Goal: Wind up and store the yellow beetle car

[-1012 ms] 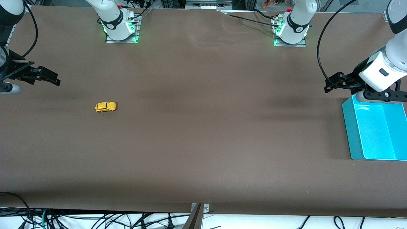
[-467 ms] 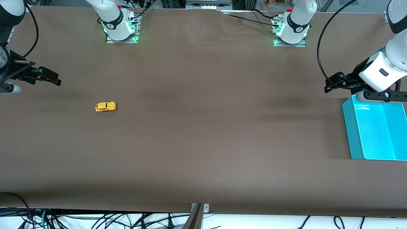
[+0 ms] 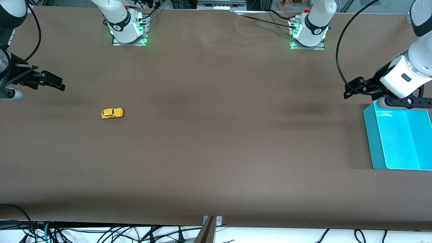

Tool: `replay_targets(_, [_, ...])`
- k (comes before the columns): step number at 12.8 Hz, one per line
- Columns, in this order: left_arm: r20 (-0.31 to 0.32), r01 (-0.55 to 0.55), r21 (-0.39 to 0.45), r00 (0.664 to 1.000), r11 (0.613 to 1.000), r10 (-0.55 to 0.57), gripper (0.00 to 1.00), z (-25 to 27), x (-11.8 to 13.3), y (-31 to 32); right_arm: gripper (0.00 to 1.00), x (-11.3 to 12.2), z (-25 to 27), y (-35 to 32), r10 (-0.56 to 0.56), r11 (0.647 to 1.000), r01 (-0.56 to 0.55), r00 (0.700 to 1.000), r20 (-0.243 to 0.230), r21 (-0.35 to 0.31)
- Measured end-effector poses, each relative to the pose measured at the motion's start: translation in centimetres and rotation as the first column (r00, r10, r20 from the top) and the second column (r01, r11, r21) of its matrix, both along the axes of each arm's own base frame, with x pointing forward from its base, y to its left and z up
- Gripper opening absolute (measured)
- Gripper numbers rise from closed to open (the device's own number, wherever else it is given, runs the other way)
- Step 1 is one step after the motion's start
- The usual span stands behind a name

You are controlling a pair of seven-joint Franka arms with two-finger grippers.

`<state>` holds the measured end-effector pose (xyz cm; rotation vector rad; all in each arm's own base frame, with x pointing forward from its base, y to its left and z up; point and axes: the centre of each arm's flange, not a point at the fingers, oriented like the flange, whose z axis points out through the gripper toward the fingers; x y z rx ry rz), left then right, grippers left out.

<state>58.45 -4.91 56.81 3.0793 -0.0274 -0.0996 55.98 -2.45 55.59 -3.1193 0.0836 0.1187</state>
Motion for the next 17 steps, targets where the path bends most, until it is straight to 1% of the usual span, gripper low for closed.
replay_targets(3, [-0.016,0.0,0.0,1.0,1.0,0.0,1.0,-0.9,0.4,0.0,1.0,-0.1,-0.3,0.0,0.0,1.0,0.0,1.0,-0.006,0.0])
replay_targets(8, [-0.015,0.0,0.0,1.0,1.0,0.0,1.0,-0.9,0.4,0.0,1.0,-0.1,-0.4,0.5,0.01,1.0,-0.01,1.0,-0.008,0.001])
replay_targets(11, [-0.014,0.0,0.0,1.0,1.0,0.0,1.0,-0.9,0.4,0.0,1.0,-0.3,-1.6,3.0,0.055,0.998,-0.055,0.998,-0.032,0.002])
replay_targets(13, [-0.014,0.0,0.0,1.0,1.0,0.0,1.0,-0.9,0.4,0.0,1.0,-0.3,-2.6,4.7,0.105,0.994,-0.105,0.994,-0.034,0.002])
replay_targets(14, [-0.014,0.0,0.0,1.0,1.0,0.0,1.0,-0.9,0.4,0.0,1.0,-0.4,-3.3,5.0,0.155,0.988,-0.155,0.987,-0.036,0.003])
replay_targets(16, [-0.014,0.0,-0.001,1.0,1.0,0.0,1.0,-0.9,0.4,0.0,1.0,-0.7,-5.5,4.7,0.28,0.96,-0.279,0.958,-0.057,0.021])
replay_targets(17, [-0.014,0.0,-0.001,1.0,1.0,0.0,1.0,-0.9,0.4,0.0,1.0,-0.9,-7.1,4.5,0.339,0.941,-0.337,0.939,-0.061,0.031])
